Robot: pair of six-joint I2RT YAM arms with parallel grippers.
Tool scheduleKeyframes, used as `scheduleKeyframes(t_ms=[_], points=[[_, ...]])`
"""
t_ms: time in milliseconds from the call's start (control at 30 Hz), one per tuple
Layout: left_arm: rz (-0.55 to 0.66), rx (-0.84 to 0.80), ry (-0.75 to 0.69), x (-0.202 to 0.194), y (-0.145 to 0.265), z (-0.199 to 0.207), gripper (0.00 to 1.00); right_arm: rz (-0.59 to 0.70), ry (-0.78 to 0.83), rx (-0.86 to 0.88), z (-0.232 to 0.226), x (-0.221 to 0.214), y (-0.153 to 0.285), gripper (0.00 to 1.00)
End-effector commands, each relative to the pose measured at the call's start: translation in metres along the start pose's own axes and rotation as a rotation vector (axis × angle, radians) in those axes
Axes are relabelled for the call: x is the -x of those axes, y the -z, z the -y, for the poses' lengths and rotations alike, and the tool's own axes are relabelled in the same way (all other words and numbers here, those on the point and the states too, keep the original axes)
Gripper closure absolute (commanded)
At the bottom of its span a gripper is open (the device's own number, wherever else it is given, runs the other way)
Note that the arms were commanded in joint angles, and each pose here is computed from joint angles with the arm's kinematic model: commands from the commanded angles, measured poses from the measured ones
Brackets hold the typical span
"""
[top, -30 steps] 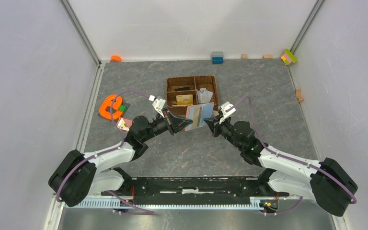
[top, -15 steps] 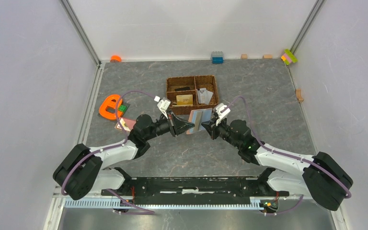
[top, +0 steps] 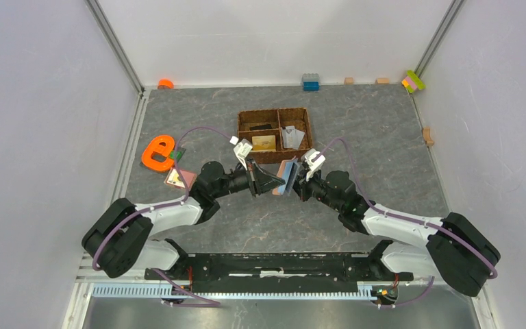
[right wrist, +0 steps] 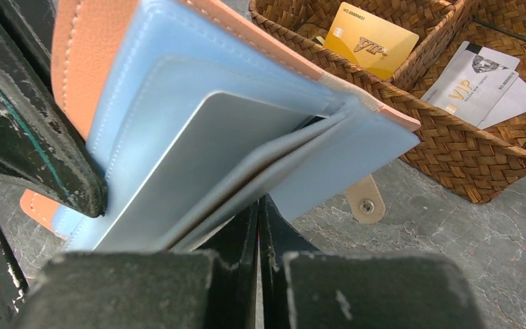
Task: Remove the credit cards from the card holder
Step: Remove the credit card from the card holder.
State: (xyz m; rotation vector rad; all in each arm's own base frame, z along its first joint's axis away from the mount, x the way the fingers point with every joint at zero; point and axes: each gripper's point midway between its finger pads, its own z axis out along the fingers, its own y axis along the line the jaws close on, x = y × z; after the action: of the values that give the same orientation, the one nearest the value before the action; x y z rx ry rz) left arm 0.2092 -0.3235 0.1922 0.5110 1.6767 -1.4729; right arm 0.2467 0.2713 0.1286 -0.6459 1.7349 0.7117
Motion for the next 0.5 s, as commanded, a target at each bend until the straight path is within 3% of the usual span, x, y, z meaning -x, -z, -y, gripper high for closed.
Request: scheduleKeyframes(t_ms=[0,233,333,467], points=[[0.045,-0.085,-0.044,0.02,-0.008,0.023,0.98,0.127,0.016,0.075,-0.017,0.044,-0.003,0.97],[0.12,0.085,-0.059,0.031,0.003,0.0,0.98,0.133,0.021,0.024,-0.009,0.045,0.005,0.95],[0.106,0.086,-0.071,0.03,0.004,0.001,0.88,0.15,0.027,0.051,-0.013,0.048,0.009,0.96],[0.055,0.066,-0.056,0.022,-0.003,0.0,0.85,0.166,0.028,0.091,-0.021,0.05,0.01,0.95]])
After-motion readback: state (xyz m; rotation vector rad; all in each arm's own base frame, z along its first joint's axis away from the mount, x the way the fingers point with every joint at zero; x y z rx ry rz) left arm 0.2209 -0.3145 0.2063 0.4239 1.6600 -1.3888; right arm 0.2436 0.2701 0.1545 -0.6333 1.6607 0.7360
